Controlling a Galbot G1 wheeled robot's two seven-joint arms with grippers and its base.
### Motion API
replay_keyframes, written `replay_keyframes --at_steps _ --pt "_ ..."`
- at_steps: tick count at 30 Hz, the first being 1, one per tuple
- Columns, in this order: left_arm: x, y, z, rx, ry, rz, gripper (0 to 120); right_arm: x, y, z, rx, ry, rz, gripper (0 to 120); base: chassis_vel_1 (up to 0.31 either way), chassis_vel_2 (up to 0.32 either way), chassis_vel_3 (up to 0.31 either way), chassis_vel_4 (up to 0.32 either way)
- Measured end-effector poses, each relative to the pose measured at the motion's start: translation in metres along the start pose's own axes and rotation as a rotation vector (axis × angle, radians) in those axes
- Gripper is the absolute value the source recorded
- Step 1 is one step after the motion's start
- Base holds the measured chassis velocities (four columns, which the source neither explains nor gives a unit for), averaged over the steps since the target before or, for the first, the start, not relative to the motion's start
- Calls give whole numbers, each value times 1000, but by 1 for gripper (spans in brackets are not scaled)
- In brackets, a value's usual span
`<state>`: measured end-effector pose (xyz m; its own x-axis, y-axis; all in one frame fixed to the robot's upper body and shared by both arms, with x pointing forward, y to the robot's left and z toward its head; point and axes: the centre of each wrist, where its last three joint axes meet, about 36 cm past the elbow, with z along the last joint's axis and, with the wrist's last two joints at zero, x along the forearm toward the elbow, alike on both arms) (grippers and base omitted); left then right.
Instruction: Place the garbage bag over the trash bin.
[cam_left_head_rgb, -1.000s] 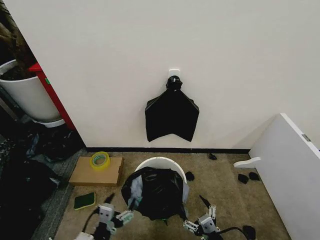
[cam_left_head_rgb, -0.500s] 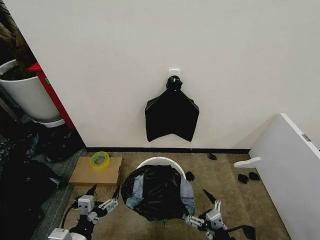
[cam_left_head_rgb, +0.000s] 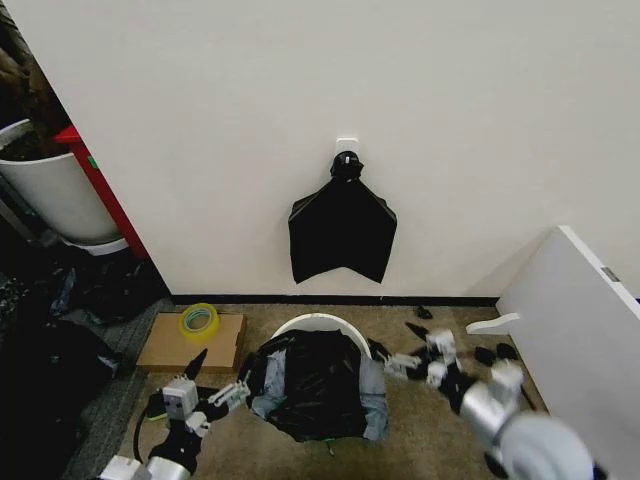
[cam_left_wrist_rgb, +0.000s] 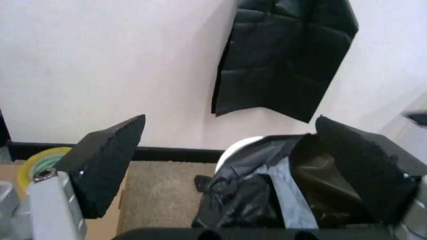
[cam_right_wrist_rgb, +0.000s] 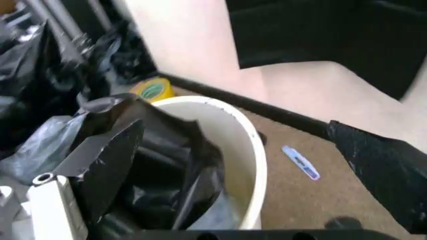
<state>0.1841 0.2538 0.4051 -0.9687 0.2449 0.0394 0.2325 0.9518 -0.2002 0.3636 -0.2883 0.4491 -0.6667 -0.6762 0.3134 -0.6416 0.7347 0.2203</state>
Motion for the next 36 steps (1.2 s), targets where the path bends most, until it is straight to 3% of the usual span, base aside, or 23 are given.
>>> replay_keyframes --at_steps 3,7,11,18,27,36 --pt "3 -2 1 1 -2 -2 100 -19 -24 -18 12 22 -52 100 0 0 0 0" --pt "8 0 7 -24 -6 -3 100 -62 -77 -30 72 105 -103 100 0 0 0 0" --pt "10 3 10 -41 -9 -12 99 -92 -95 -32 136 161 -150 100 0 0 0 0" --pt "13 2 9 -46 -7 -20 99 -121 -104 -33 174 202 -211 100 0 0 0 0" --pt "24 1 18 -31 30 -40 99 -150 -104 -5 169 267 -270 100 0 0 0 0" --pt "24 -4 21 -14 39 -43 98 -159 -102 -2 167 279 -283 68 0 0 0 0"
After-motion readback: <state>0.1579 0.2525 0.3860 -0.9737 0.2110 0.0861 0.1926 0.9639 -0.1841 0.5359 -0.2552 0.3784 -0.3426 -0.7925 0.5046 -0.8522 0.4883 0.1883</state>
